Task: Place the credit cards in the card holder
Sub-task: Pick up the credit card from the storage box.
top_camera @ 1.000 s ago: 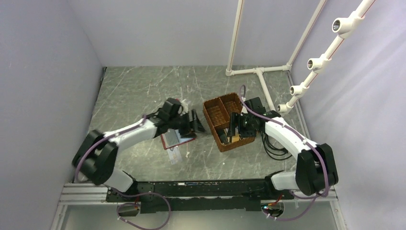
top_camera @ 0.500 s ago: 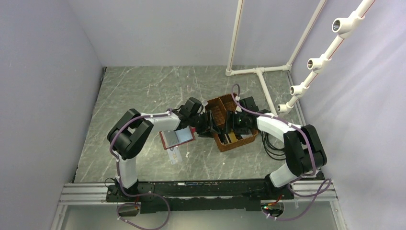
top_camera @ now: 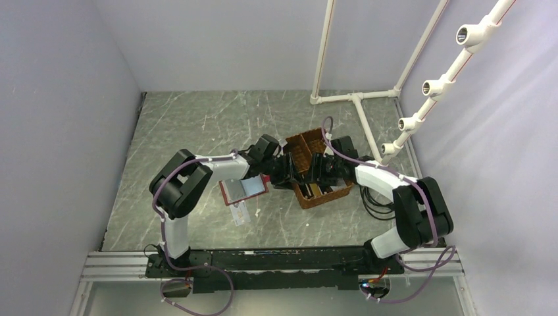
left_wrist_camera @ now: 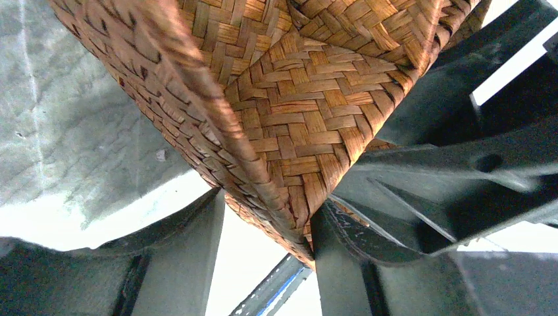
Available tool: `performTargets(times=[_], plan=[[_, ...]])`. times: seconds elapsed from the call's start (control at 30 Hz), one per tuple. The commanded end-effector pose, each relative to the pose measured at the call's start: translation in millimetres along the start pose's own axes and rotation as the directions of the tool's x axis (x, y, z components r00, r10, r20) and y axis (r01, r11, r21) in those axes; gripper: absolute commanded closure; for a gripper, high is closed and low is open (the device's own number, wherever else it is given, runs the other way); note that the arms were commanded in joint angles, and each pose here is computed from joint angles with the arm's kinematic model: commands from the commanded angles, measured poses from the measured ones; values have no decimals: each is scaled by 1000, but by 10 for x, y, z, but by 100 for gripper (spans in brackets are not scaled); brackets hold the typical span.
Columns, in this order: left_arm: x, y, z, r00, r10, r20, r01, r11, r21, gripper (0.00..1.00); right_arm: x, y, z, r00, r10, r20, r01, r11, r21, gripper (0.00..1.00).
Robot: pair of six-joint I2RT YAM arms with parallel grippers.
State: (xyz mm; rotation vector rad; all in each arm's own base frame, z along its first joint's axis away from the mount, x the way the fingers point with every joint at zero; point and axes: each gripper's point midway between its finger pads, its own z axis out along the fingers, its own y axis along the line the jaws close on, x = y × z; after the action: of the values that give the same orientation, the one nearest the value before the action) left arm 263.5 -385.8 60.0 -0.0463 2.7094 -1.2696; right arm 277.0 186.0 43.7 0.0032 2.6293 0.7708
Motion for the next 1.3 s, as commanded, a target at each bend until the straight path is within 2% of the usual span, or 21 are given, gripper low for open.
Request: performTargets(times=[0.0, 0.07, 0.2, 0.3, 0.47, 0.6, 0.8, 1.0, 1.2, 1.27], plan=[[35, -89, 18, 999, 48, 5, -48, 999, -1, 45, -160, 130, -225, 995, -38, 91, 39, 999, -3, 88], [52, -80, -32, 999, 55, 0, -55, 998, -18, 43, -209, 140, -321, 991, -54, 126, 53, 999, 11, 88], [5, -203, -226, 993, 113, 31, -113, 994, 3, 31, -316, 184, -457, 979, -84, 184, 82, 997, 17, 89], [-52, -357, -447, 986, 156, 59, -158, 987, 41, 26, -387, 207, -518, 966, -138, 218, 136, 990, 21, 93], [-239, -598, -725, 988, 129, 80, -138, 983, 122, 25, -489, 139, -577, 935, -214, 283, 201, 977, 74, 96], [-399, -816, -689, 992, 103, 72, -116, 973, 198, 27, -501, 215, -604, 922, -234, 307, 232, 972, 42, 98], [-484, -935, -406, 997, 76, 19, -78, 966, 247, 34, -524, 377, -719, 899, -254, 355, 277, 961, -14, 98], [-504, -950, -221, 996, 94, -9, -89, 967, 240, 48, -527, 442, -761, 894, -260, 365, 293, 956, -34, 98], [-442, -1092, -188, 989, 147, -33, -129, 939, 318, 71, -532, 451, -767, 893, -265, 363, 296, 955, -31, 98], [-413, -1114, -205, 986, 164, -39, -142, 930, 339, 83, -524, 451, -778, 896, -261, 360, 291, 956, -30, 97]])
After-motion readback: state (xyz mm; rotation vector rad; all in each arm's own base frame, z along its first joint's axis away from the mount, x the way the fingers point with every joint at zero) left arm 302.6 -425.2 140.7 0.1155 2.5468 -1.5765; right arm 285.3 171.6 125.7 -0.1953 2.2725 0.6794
